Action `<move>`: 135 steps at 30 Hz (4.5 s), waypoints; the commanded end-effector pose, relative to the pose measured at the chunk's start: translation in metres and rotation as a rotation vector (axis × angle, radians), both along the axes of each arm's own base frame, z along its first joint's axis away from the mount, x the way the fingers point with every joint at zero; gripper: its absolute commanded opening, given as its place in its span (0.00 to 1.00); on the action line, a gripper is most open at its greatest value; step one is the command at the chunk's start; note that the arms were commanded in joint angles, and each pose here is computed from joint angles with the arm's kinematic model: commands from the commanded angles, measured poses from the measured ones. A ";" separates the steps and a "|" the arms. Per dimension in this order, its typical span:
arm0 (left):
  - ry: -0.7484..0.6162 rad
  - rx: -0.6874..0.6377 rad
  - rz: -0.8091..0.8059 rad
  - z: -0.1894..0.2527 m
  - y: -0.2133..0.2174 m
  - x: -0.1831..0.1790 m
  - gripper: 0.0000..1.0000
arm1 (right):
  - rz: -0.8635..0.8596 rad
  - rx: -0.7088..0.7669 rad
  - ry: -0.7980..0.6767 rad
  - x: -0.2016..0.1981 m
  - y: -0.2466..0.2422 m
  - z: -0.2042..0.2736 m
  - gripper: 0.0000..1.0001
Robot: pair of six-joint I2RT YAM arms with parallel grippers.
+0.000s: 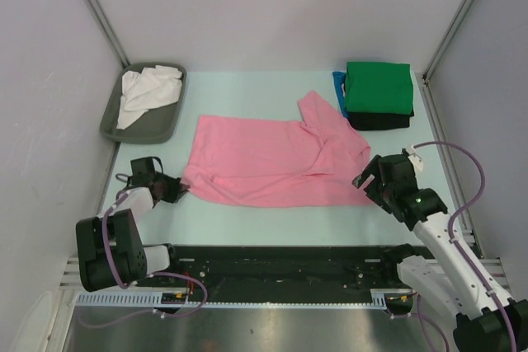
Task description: Fold and stack the t-shirts
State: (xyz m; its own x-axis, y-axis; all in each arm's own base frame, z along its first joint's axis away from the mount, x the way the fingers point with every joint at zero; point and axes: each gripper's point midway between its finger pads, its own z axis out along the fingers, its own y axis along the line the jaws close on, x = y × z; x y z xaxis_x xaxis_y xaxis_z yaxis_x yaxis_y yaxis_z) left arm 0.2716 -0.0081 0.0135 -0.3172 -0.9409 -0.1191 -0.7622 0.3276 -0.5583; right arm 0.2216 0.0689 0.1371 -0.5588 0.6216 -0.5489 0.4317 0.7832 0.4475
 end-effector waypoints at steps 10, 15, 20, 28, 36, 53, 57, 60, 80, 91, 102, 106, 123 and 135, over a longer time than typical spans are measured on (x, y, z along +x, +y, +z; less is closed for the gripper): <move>-0.035 0.021 -0.038 0.005 -0.005 -0.020 0.00 | -0.280 0.130 0.083 -0.007 -0.026 -0.086 0.70; -0.045 0.014 -0.071 0.004 -0.010 -0.021 0.00 | -0.317 0.142 0.086 0.002 -0.029 -0.092 0.68; -0.029 0.002 -0.095 -0.004 -0.013 -0.024 0.00 | -0.343 0.181 0.063 0.010 -0.029 -0.086 0.68; -0.018 -0.010 -0.109 -0.008 -0.015 -0.023 0.00 | -0.385 0.162 0.055 0.016 -0.041 -0.085 0.65; -0.024 0.002 -0.103 -0.004 -0.012 -0.022 0.00 | -0.414 0.131 0.083 0.023 -0.054 -0.097 0.53; -0.099 -0.003 -0.072 0.045 0.002 -0.013 0.00 | -0.510 0.062 -0.065 0.045 -0.116 -0.025 0.00; -0.117 0.004 -0.057 0.062 0.009 -0.018 0.00 | -0.526 0.071 -0.001 0.026 -0.127 -0.032 0.00; -0.111 0.013 -0.047 0.062 0.005 -0.033 0.00 | -0.541 0.051 0.034 0.010 -0.129 -0.038 0.00; -0.090 -0.004 0.008 0.051 -0.020 -0.105 0.78 | -0.443 0.112 0.051 -0.037 -0.086 -0.041 0.99; -0.258 -0.035 -0.043 0.121 -0.017 -0.054 1.00 | -0.097 0.240 -0.192 0.040 -0.027 0.044 1.00; -0.208 -0.035 -0.118 0.110 0.001 0.010 1.00 | 0.159 0.332 0.011 0.087 0.059 -0.024 0.99; -0.196 -0.039 -0.114 0.102 0.003 0.016 1.00 | 0.152 0.319 0.034 0.088 0.061 -0.034 0.97; -0.161 -0.076 -0.129 0.071 -0.004 0.017 1.00 | 0.102 0.183 0.110 0.058 0.035 -0.057 0.86; -0.137 -0.080 -0.130 0.060 -0.003 0.017 1.00 | 0.104 0.178 0.148 0.060 0.042 -0.079 0.69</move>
